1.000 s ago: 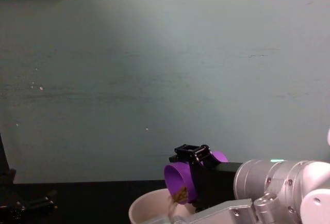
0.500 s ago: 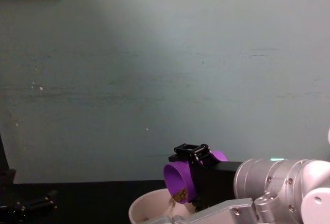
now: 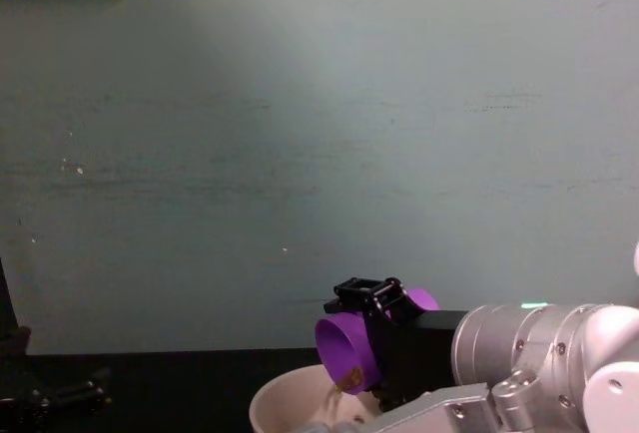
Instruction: Pick up the cup and pour the mung beans from the cup into the bowl.
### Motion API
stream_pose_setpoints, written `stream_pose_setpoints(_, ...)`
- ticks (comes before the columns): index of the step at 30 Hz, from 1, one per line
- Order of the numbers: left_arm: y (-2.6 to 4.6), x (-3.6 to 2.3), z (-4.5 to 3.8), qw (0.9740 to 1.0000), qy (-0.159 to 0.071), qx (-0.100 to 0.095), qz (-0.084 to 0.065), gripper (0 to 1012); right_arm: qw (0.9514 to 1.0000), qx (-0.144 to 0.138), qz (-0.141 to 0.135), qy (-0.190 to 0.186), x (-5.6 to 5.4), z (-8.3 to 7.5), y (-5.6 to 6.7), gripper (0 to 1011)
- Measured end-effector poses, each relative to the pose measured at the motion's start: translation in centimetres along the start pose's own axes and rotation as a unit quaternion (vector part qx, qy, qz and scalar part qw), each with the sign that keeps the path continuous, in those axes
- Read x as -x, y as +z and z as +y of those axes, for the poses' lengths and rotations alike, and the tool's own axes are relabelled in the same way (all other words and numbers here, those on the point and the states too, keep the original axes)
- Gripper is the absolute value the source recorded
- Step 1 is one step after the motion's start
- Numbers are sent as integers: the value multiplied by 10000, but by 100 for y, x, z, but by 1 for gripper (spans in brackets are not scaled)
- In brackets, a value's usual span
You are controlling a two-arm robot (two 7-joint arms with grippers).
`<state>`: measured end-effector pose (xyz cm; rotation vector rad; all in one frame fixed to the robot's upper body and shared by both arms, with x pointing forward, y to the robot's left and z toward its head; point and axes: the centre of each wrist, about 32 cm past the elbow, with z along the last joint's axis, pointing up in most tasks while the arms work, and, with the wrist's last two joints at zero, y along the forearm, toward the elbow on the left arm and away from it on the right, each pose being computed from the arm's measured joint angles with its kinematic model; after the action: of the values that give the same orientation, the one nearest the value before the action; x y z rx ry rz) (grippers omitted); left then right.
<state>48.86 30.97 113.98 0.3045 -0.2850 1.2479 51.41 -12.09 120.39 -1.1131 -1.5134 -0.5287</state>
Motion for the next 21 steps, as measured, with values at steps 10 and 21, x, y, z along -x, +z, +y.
stream_pose_setpoints(10, 0, 0, 0, 10000, 0, 0, 0, 1000, 9980, 97, -613, 67, -35, -10, 69, 736)
stream_pose_setpoints(21, 0, 0, 0, 10000, 0, 0, 0, 1000, 9904, 217, -1356, 135, -52, -9, 179, 736)
